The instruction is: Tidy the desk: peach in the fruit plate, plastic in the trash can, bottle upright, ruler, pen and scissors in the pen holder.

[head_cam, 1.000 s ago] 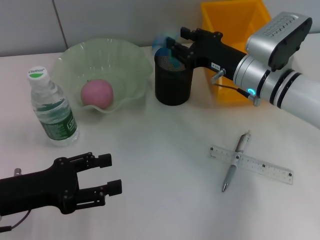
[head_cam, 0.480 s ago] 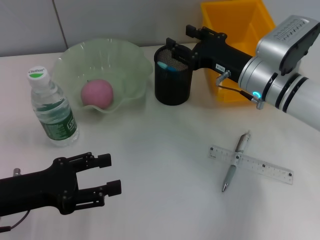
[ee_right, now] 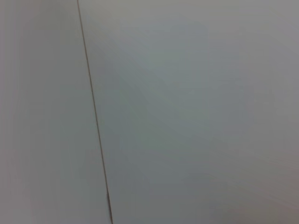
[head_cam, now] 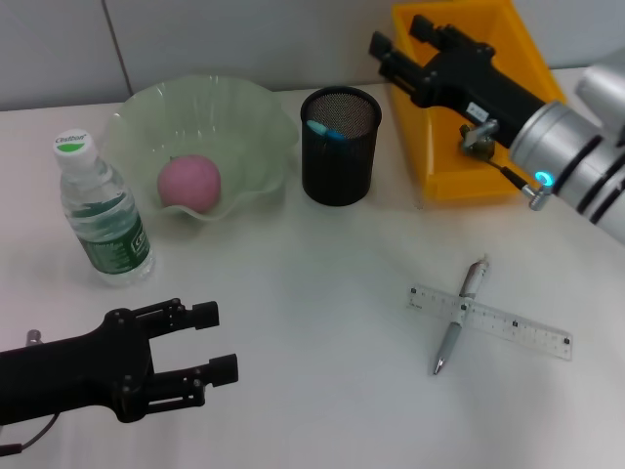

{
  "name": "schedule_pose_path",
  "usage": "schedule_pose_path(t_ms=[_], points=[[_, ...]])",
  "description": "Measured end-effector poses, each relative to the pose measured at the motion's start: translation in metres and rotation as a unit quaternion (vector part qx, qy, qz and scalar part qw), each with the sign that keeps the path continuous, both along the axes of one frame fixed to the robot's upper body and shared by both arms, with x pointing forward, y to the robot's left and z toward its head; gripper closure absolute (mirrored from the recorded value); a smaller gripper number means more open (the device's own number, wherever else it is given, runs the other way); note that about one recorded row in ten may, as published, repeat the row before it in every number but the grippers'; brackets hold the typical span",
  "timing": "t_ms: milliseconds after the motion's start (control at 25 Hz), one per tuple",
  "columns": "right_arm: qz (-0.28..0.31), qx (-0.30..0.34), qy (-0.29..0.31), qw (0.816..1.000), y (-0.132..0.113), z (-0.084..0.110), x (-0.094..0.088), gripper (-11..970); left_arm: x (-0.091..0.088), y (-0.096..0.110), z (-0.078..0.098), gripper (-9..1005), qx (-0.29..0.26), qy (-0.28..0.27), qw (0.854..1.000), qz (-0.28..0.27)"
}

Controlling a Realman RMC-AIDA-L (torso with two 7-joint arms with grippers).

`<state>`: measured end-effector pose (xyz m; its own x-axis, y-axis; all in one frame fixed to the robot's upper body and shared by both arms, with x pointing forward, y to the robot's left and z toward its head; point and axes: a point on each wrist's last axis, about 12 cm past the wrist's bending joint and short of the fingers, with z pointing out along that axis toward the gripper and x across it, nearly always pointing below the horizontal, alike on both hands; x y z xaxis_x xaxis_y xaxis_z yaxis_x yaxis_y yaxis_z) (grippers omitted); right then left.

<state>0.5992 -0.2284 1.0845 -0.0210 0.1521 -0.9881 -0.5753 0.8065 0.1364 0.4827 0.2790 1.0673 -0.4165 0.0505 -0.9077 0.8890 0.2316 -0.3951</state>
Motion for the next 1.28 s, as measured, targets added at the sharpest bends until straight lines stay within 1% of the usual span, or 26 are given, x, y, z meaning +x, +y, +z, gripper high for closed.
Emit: schedule_pose_path(t_ms=[120, 160, 200, 320, 360, 400, 440, 520, 560, 600, 640, 720, 760, 800, 840, 920, 960, 1000, 1040, 1080, 1120, 1160, 1280], points=[[0.005, 0.017, -0.017, 1.000, -0.005, 0.002, -0.007, 308, -0.001, -0.002, -0.001, 216, 0.000, -0.009, 1.000, -0.003], [0.010, 0.027, -0.023, 0.999, -0.009, 0.002, -0.013, 308, -0.003, -0.003, -0.002, 216, -0.006, -0.019, 1.000, -0.005], [0.010, 0.027, -0.023, 0.999, -0.009, 0.002, -0.013, 308, -0.003, -0.003, -0.002, 216, -0.006, -0.019, 1.000, -0.005], [0.022, 0.043, -0.041, 0.998, -0.013, 0.004, -0.023, 308, -0.009, -0.006, -0.005, 216, -0.019, -0.035, 0.999, -0.011], [0.042, 0.056, -0.051, 0.996, -0.015, 0.006, -0.032, 308, -0.010, -0.007, -0.006, 216, -0.022, -0.039, 0.999, -0.012], [0.042, 0.056, -0.051, 0.996, -0.015, 0.006, -0.032, 308, -0.010, -0.007, -0.006, 216, -0.022, -0.039, 0.999, -0.012], [0.058, 0.063, -0.052, 0.995, -0.017, 0.008, -0.036, 308, -0.010, -0.007, -0.006, 216, -0.022, -0.039, 0.999, -0.012], [0.095, 0.076, -0.038, 0.992, -0.023, 0.012, -0.043, 308, -0.013, -0.010, -0.008, 216, -0.030, -0.052, 0.998, -0.013], [0.141, 0.075, 0.000, 0.987, -0.033, 0.020, -0.048, 308, -0.013, -0.011, -0.008, 216, -0.032, -0.056, 0.998, -0.014], [0.141, 0.075, 0.000, 0.987, -0.033, 0.020, -0.048, 308, -0.013, -0.012, -0.008, 216, -0.033, -0.058, 0.998, -0.015], [0.158, 0.071, 0.017, 0.985, -0.038, 0.025, -0.049, 308, -0.012, -0.013, -0.008, 216, -0.032, -0.062, 0.997, -0.016], [0.195, 0.051, 0.057, 0.978, -0.049, 0.038, -0.048, 308, -0.011, -0.014, -0.008, 216, -0.032, -0.064, 0.997, -0.016], [0.223, 0.019, 0.095, 0.970, -0.059, 0.050, -0.048, 308, -0.010, -0.014, -0.007, 216, -0.032, -0.065, 0.997, -0.017], [0.223, 0.019, 0.095, 0.970, -0.059, 0.050, -0.048, 308, -0.010, -0.015, -0.007, 216, -0.031, -0.065, 0.997, -0.017], [0.238, -0.004, 0.119, 0.964, -0.063, 0.055, -0.048, 308, -0.010, -0.014, -0.007, 216, -0.031, -0.064, 0.997, -0.017], [0.270, -0.087, 0.191, 0.940, -0.069, 0.075, -0.045, 309, -0.011, -0.011, -0.008, 216, -0.029, -0.061, 0.998, -0.012], [0.274, -0.110, 0.209, 0.932, -0.070, 0.078, -0.044, 309, -0.012, -0.009, -0.008, 216, -0.028, -0.060, 0.998, -0.008], [0.274, -0.110, 0.209, 0.932, -0.070, 0.078, -0.044, 309, -0.012, -0.009, -0.008, 216, -0.028, -0.060, 0.998, -0.008], [0.281, -0.146, 0.243, 0.917, -0.068, 0.083, -0.041, 309, -0.012, -0.009, -0.008, 216, -0.029, -0.059, 0.998, -0.007], [0.281, -0.146, 0.243, 0.917, -0.068, 0.083, -0.041, 309, -0.012, -0.009, -0.008, 216, -0.029, -0.059, 0.998, -0.007], [0.287, -0.180, 0.272, 0.901, -0.064, 0.086, -0.040, 309, -0.012, -0.009, -0.008, 216, -0.029, -0.059, 0.998, -0.007], [0.287, -0.180, 0.272, 0.901, -0.064, 0.086, -0.040, 309, -0.012, -0.008, -0.009, 216, -0.030, -0.059, 0.998, -0.004], [0.294, -0.227, 0.302, 0.878, -0.056, 0.090, -0.036, 309, -0.013, -0.008, -0.008, 216, -0.032, -0.058, 0.998, -0.003]])
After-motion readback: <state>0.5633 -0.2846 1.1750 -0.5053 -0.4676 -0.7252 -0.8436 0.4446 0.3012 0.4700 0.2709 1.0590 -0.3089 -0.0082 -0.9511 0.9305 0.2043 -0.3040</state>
